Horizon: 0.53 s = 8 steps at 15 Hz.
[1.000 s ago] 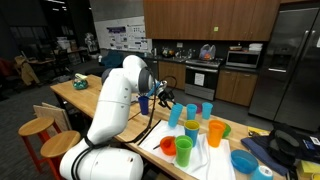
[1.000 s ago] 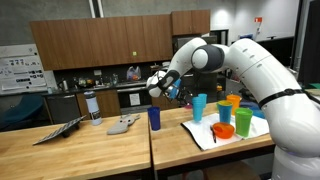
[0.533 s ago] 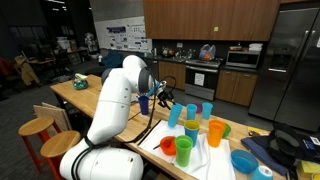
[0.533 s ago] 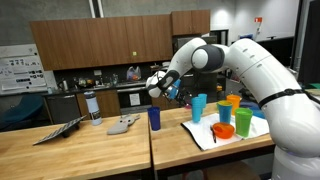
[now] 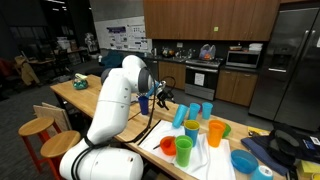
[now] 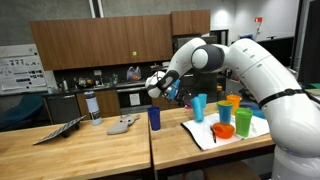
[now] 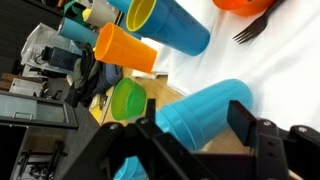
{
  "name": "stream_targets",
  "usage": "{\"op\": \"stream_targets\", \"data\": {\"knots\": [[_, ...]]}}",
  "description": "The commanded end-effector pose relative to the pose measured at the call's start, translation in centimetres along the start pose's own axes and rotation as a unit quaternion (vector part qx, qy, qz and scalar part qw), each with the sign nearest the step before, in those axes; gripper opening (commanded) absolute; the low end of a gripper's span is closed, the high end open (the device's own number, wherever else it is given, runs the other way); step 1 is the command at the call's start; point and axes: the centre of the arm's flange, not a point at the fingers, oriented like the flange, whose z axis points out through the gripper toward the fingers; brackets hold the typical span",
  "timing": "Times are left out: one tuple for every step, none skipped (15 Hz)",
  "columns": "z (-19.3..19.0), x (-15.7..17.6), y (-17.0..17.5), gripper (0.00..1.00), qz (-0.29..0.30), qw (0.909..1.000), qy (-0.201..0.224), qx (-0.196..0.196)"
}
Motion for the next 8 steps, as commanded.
{"op": "stream_targets", "data": {"knots": [[-0.01,0.00,-0.01,0.74,0.000,1.0000,0.000,0.000],[-0.01,0.00,-0.01,0.74,0.000,1.0000,0.000,0.000],[-0.04,-0.02,0.01,0.94,-0.002,1.0000,-0.002,0.004],[0.00,-0.15,0.11,0.94,-0.006,1.0000,-0.003,0.007],[-0.13,-0.28,0.02,0.97,-0.006,0.9999,-0.001,0.009],[-0.33,-0.47,0.07,1.00,-0.007,0.9999,0.002,0.015],[-0.42,-0.62,0.26,1.00,-0.010,0.9996,0.006,0.025],[-0.73,-0.76,0.62,1.00,-0.010,0.9989,0.013,0.043]]}}
